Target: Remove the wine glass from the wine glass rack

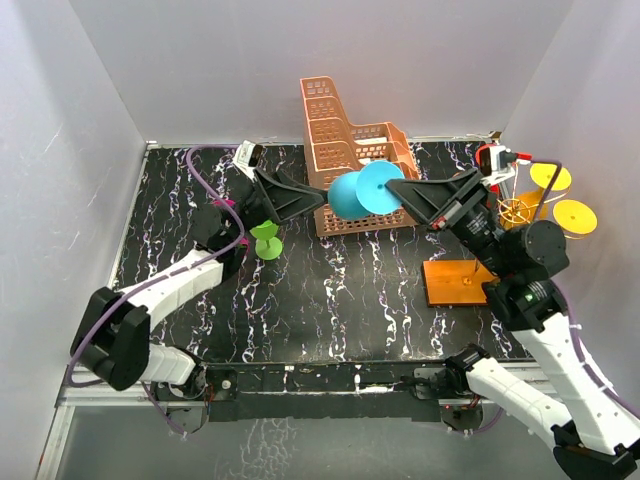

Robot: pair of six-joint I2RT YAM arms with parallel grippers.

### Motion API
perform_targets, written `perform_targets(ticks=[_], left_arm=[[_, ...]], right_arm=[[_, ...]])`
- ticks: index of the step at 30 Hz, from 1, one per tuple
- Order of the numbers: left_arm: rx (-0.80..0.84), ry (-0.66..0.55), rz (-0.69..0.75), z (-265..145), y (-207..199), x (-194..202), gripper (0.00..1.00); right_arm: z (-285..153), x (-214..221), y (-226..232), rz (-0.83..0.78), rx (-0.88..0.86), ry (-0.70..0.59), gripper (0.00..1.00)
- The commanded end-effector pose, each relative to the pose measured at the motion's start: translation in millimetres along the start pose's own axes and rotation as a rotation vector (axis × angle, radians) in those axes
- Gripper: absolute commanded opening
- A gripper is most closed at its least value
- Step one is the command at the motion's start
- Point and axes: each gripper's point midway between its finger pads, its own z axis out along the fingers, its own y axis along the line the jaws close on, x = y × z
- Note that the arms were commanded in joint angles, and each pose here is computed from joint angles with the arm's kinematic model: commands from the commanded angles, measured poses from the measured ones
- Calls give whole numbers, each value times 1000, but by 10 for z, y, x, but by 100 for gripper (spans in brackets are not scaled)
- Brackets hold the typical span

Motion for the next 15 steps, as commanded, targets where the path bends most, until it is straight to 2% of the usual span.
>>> perform_targets(ticks=[1,3,8,10,15], left_arm=[[250,-26,9,-81,-608,-39,97],[249,-42,-30,-65,-525,-71,95],[324,-65,-69,-84,-647,-128,85],[333,-71,-86,-85,-656,-143,74],[327,-82,-113,-76,-677,-174,34]], right_arm=[[28,-84,264,60,-124,-37,8],[62,-87,194,77,-115,-44,8],[101,-169,26,81,-69,-104,8],[117,-186,-44,84,-51,-119,8],[156,-168,-257,51,25,-118,9]])
